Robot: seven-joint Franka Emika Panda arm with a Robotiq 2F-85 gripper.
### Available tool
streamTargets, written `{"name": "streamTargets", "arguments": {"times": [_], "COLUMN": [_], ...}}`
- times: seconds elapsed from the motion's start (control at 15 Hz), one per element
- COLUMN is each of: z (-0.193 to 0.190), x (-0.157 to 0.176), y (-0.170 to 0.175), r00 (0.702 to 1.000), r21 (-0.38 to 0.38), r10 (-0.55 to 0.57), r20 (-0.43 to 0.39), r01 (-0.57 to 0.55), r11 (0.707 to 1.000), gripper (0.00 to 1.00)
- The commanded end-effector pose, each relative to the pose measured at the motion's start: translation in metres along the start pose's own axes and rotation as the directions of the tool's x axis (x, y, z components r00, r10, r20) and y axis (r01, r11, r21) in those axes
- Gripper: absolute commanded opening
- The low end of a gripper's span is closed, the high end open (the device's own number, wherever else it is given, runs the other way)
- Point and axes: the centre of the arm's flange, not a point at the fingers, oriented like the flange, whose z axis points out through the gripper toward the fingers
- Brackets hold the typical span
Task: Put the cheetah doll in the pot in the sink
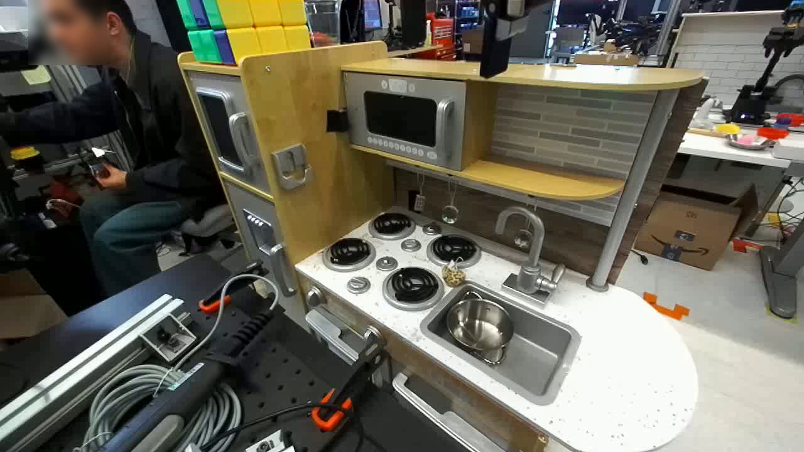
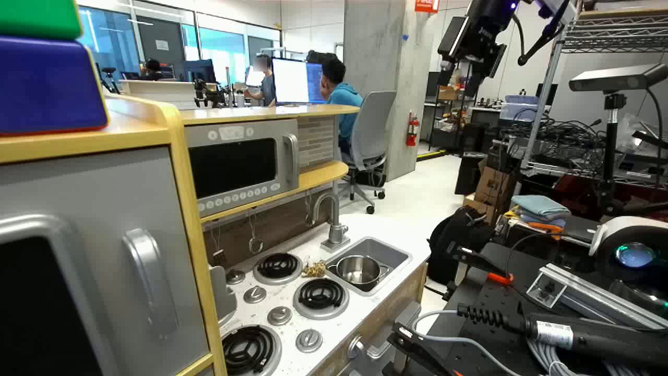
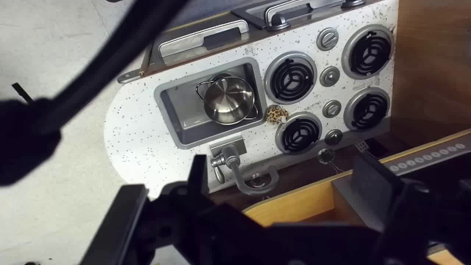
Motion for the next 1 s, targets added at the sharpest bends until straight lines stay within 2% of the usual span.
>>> {"name": "streamTargets", "arguments": {"times": [0.0,0.27,0.6,0.8,0.93], "z": [0.000,0.062,0.166,0.209,0.231], "x": [0.000,0.014,0.028,0.035,0.042], "y": [0.000,-0.028,-0.058,-0.075,-0.087], "r00": [1.000,0.998,0.984,0.974,0.972], "r21": [0.000,-0.028,-0.042,-0.050,-0.063], "r10": [0.000,0.055,0.095,0.114,0.129], "r20": [-0.001,-0.035,-0.154,-0.197,-0.197], "r01": [0.000,-0.056,-0.102,-0.126,-0.144], "r11": [1.000,0.998,0.994,0.991,0.988], "gripper": [1.00,1.00,1.00,1.00,1.00]}}
